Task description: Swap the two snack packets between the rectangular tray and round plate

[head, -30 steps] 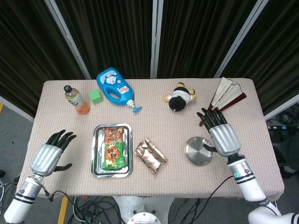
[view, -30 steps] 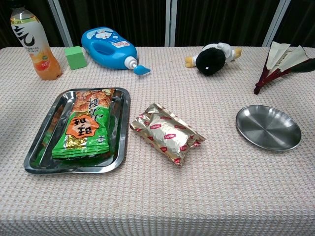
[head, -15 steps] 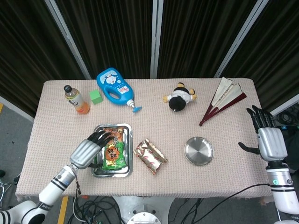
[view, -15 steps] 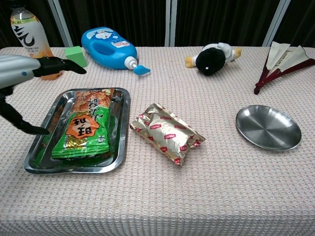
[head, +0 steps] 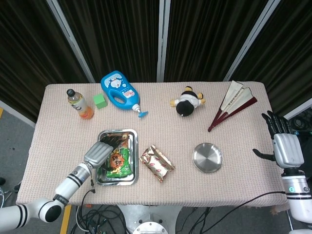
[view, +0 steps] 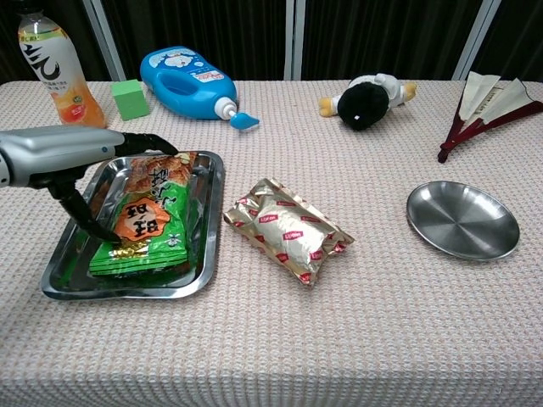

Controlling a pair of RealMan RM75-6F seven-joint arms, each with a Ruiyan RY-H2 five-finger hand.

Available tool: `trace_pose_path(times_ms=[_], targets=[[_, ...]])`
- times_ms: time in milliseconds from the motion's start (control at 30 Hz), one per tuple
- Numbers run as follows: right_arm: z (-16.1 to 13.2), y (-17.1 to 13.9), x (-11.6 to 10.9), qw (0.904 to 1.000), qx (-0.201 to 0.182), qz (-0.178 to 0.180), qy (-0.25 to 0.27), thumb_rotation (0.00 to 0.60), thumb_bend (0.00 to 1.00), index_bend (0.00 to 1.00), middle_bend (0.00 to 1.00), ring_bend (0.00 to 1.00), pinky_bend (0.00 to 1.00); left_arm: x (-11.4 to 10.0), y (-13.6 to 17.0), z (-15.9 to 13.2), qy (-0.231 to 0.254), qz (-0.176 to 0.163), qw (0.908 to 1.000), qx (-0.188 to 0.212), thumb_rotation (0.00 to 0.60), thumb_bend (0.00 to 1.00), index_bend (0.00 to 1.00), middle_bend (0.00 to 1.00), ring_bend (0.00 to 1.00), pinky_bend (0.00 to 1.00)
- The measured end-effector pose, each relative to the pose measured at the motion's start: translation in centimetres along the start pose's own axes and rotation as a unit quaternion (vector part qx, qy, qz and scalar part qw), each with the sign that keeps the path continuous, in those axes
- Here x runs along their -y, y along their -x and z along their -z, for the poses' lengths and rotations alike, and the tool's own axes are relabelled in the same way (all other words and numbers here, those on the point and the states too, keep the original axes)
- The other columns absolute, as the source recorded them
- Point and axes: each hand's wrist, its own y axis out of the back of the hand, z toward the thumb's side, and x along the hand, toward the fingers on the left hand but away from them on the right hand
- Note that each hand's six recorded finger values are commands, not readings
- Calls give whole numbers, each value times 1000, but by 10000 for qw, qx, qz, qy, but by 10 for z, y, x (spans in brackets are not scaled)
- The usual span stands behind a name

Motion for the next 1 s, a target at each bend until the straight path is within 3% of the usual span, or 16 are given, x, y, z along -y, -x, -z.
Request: trace_pose_path(times_ms=[567,667,833,1000], targets=[[7,-1,5,10000,55,-59,37,600,0,0,0,0,0,8,-17,-9,-348,318,9987,173,600,0,62,5,0,110],[8,-1,6,9999,71,-84,33,600,0,0,0,0,0,8,-19,-9,-329,317,9988,146,600,29,78,60,26,193],[9,-1,8,9999,84,-133,14,600,0,0,0,0,0,5,-22,-11,-387,135,9990,153,600,104,191,270,238,403],[9,0,9,9999,97,-133,-4,600,0,0,0,0,0,1,-24,-13,-440,-120,9988,185,600,150,292,378,334,491]])
